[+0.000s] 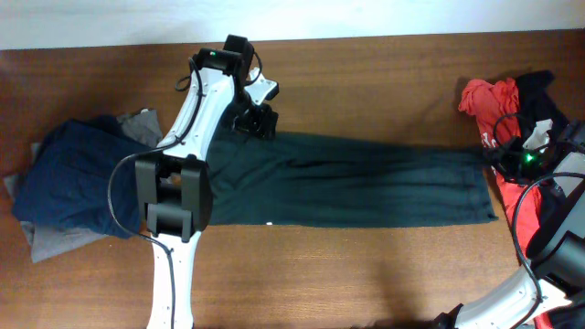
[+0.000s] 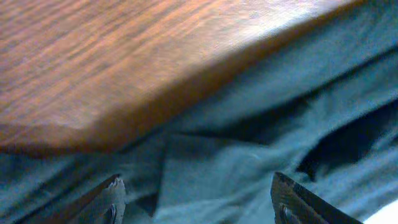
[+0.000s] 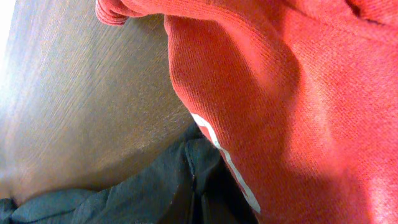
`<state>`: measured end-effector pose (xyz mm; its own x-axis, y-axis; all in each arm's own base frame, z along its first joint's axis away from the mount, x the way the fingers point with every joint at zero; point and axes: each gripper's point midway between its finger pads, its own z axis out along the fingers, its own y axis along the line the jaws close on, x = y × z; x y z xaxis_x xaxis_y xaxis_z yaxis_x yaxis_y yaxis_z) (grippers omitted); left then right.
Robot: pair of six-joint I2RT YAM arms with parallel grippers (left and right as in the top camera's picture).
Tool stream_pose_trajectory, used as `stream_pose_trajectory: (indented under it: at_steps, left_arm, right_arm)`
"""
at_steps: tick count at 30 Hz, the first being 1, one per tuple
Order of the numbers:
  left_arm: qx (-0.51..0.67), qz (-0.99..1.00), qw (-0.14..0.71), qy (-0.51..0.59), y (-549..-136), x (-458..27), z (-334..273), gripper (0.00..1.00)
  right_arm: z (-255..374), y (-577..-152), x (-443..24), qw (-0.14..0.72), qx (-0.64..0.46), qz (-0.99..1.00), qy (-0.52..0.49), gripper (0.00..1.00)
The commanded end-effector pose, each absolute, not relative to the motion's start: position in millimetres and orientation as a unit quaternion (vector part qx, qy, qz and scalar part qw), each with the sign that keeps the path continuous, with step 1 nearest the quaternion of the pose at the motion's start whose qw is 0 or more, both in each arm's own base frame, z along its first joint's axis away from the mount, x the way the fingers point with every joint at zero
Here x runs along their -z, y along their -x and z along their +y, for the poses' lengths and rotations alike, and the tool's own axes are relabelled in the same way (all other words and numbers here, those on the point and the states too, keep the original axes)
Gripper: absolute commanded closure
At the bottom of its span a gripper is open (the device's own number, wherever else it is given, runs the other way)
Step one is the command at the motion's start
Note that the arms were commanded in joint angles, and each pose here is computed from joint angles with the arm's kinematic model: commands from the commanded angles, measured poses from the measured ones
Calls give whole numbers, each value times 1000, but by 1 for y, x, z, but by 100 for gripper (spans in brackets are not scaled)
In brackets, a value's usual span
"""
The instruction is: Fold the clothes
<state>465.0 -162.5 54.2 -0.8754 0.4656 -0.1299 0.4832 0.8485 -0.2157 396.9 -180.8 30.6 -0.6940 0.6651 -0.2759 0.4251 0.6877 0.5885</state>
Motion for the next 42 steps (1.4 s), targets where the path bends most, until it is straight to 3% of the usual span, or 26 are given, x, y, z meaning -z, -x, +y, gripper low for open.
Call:
stream_pose_trajectory:
  at_steps: [1, 6, 7, 9, 11, 14, 16, 26, 32, 39, 42]
  left_arm:
    - [112, 962, 24, -250, -465, -39, -156, 26]
    - [131, 960, -7, -246, -453, -26, -161, 27]
    - [131, 960, -14, -246, -451, -21, -161, 31]
    - [137, 960, -18, -245, -450, -17, -162, 46]
    - [138, 959, -16, -245, -451, -17, -163, 55]
    - [138, 960, -16, -241, -451, -21, -163, 87]
    - [142, 960, -15, -241, -451, -28, -165, 92]
    - [143, 958, 32, -248, -461, -94, -167, 94]
    - [122, 962, -18, -242, -438, -97, -154, 95]
    - [119, 963, -18, -242, -438, -97, -153, 75]
    - [119, 963, -16, -242, -438, -97, -153, 79]
  right_arm:
    - [-185, -400, -49, 264, -248, 884, -296, 96]
    - [-183, -401, -50, 265, -253, 883, -295, 96]
    - [-182, -401, -50, 266, -256, 882, -294, 96]
    - [-182, -401, -51, 266, -256, 882, -294, 96]
    - [-182, -401, -51, 266, -256, 882, -294, 96]
    - [-182, -401, -50, 265, -256, 882, -294, 96]
    - [-182, -401, -50, 265, -256, 882, -294, 96]
    - [-182, -401, -51, 265, -256, 882, -294, 96]
    - [-180, -402, -52, 268, -264, 880, -291, 96]
    - [-178, -404, -55, 272, -274, 877, -287, 96]
    - [-177, -404, -56, 272, -274, 877, -287, 96]
